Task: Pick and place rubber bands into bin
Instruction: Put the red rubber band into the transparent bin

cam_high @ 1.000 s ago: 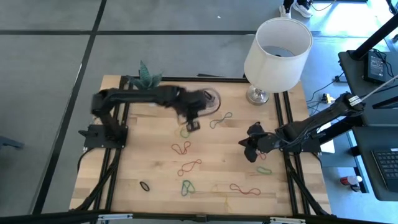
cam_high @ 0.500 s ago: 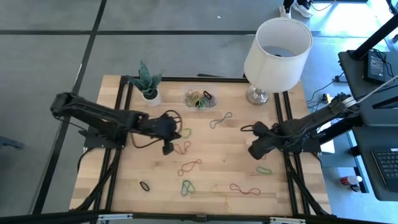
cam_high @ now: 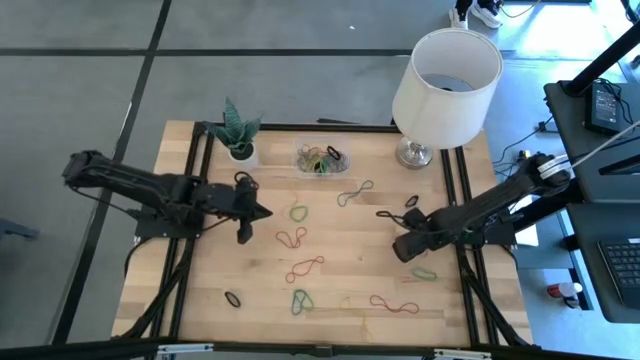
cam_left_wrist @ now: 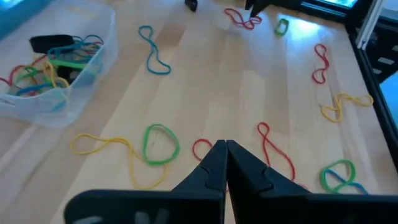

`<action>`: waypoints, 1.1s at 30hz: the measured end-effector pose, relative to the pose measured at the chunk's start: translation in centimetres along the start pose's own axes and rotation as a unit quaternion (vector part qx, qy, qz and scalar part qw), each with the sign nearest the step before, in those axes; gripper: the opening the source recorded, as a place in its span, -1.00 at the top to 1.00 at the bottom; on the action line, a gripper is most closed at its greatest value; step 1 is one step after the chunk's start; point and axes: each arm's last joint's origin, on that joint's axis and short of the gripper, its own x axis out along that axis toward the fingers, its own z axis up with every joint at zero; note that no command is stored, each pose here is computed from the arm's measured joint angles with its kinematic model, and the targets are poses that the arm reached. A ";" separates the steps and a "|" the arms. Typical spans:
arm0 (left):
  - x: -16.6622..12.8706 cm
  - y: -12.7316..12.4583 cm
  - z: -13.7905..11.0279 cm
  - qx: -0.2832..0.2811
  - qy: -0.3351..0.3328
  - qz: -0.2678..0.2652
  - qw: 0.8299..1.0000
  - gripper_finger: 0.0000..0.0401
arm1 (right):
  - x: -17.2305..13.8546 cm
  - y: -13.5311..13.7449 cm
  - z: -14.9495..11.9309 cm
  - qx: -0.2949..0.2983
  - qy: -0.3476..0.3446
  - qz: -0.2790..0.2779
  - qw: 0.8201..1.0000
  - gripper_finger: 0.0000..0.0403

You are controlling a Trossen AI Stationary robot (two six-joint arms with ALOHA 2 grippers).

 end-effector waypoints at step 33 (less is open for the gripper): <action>-3.4 3.0 -1.7 0.133 0.037 0.083 0.987 0.99 | -9.2 9.4 4.3 0.084 -0.161 0.033 0.983 0.99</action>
